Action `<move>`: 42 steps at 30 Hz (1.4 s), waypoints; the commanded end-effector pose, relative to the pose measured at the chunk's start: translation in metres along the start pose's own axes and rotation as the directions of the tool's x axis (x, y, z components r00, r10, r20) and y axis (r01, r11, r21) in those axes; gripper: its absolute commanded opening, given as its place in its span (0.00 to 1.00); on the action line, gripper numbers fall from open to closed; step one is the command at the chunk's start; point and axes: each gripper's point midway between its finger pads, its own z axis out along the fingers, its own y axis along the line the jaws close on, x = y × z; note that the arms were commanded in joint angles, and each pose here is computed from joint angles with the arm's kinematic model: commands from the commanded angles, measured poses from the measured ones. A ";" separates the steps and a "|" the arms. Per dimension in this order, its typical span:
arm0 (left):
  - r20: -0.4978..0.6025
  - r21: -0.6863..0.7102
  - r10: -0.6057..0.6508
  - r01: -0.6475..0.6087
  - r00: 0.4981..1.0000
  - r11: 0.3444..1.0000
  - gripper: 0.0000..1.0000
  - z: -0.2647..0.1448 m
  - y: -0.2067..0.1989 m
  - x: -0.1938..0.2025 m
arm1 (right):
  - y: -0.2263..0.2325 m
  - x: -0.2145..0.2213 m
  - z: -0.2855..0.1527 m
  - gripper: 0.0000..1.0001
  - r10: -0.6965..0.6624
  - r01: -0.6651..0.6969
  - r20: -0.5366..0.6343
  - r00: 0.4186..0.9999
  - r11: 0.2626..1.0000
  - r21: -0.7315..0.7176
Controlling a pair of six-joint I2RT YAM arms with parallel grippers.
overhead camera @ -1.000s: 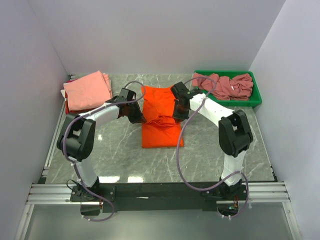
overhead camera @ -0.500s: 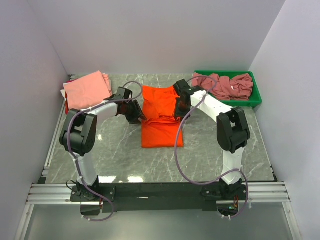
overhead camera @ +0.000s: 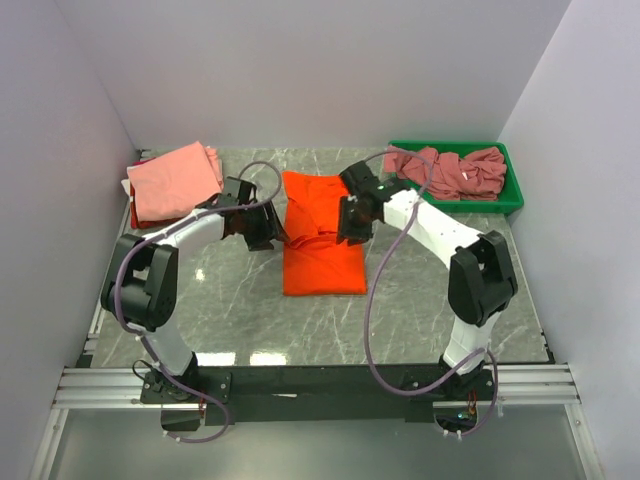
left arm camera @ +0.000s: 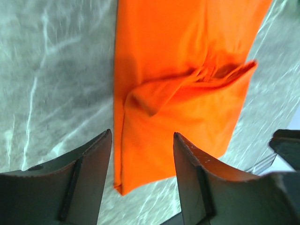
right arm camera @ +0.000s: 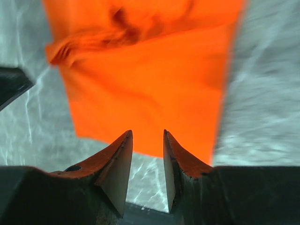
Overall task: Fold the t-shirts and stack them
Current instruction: Fold the tshirt
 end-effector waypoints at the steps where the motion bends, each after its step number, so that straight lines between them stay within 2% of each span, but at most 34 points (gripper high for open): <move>1: -0.050 0.039 0.077 -0.075 0.996 0.996 0.60 -0.004 0.004 0.020 | 0.027 0.026 0.010 0.40 -0.032 0.028 -0.051 0.998 0.997 -0.065; 3: -0.076 0.037 0.088 -0.085 0.993 0.996 0.59 -0.003 0.009 0.028 | 0.037 0.036 0.015 0.38 -0.025 0.019 -0.081 0.996 0.997 -0.074; 7: -0.116 0.034 0.096 -0.092 0.989 0.995 0.59 -0.006 0.019 0.048 | 0.030 0.054 0.019 0.38 0.020 -0.026 -0.118 0.993 0.998 -0.049; 13: -0.162 0.071 0.101 -0.090 0.982 0.993 0.59 -0.007 0.016 0.071 | -0.007 0.088 0.015 0.38 0.074 -0.073 -0.141 0.987 0.997 0.013; 19: -0.168 0.070 0.093 -0.082 0.981 0.994 0.59 -0.011 0.011 0.080 | -0.033 0.101 0.011 0.39 0.094 -0.089 -0.144 0.985 0.995 0.037; 22: -0.163 0.076 0.096 -0.085 0.982 0.994 0.59 -0.011 0.008 0.078 | -0.038 0.101 0.011 0.52 0.082 -0.080 -0.117 0.990 0.997 0.020; 32: -0.165 0.062 0.119 -0.110 0.979 0.992 0.59 -0.015 0.005 0.079 | -0.047 0.092 0.014 0.67 0.130 -0.129 0.004 0.991 0.982 -0.141; 39: -0.175 0.015 0.131 -0.130 0.976 0.991 0.59 -0.015 0.013 0.078 | -0.047 0.085 0.021 0.65 0.105 -0.100 0.018 0.994 0.980 -0.171; 42: -0.170 0.016 0.126 -0.126 0.977 0.992 0.59 -0.017 0.013 0.079 | -0.049 0.090 0.029 0.59 0.099 -0.102 -0.025 0.995 0.983 -0.154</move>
